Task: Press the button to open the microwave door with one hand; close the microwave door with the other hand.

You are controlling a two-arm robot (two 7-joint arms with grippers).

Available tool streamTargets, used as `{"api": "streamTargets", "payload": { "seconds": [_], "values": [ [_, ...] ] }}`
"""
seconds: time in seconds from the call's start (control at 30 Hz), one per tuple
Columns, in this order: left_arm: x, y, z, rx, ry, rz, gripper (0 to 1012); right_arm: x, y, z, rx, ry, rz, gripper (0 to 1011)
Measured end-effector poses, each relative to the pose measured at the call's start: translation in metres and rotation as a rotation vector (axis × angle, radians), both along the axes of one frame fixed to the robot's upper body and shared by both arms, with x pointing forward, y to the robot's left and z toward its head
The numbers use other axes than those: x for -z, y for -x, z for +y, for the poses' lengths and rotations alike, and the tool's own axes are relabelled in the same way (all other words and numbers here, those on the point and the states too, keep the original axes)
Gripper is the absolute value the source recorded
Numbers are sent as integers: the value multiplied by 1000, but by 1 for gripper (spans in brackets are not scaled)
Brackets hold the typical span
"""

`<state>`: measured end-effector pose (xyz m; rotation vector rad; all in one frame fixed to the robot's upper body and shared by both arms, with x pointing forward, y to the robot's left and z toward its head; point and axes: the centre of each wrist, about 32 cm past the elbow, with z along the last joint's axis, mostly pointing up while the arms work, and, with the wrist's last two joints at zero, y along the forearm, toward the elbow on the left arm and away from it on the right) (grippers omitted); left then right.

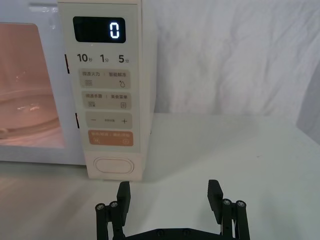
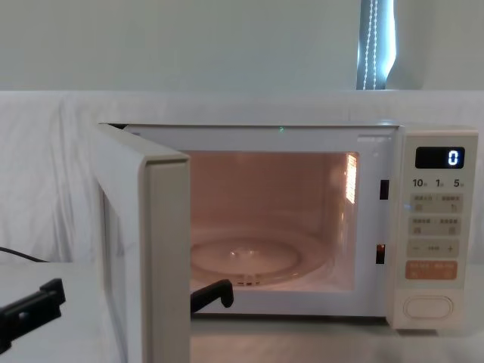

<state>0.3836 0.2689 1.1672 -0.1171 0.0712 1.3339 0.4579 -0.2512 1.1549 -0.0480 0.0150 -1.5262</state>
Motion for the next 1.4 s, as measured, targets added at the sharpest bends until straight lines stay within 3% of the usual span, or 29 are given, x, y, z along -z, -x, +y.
{"api": "streamTargets", "payload": {
  "seconds": [0.17,0.23,0.43,0.6,0.67,0.73,0.8,0.9,1.03,1.17,1.3,1.4],
  "values": [
    [-7,7,9,39,21,-1,997,0,0,0,0,0,0,1002],
    [-11,11,14,53,28,2,951,0,0,0,0,0,0,1002],
    [-23,23,29,70,67,33,817,0,0,0,0,0,0,1002],
    [-34,32,42,101,74,53,664,0,0,0,0,0,0,1002],
    [-38,35,46,121,81,58,561,0,0,0,0,0,0,1002],
    [-39,36,48,127,81,59,540,0,0,0,0,0,0,1002],
    [-42,37,51,151,88,60,457,0,0,0,0,0,0,1002],
    [-47,38,55,178,83,61,383,0,0,0,0,0,0,1002],
    [-52,36,59,218,73,62,211,0,0,0,0,0,0,1002],
    [-55,34,62,258,75,63,97,0,0,0,0,0,0,1002],
    [-60,31,64,302,85,64,0,0,0,0,0,0,0,1002],
    [-64,28,65,348,95,64,0,0,0,0,0,0,0,1002]
  ]
}}
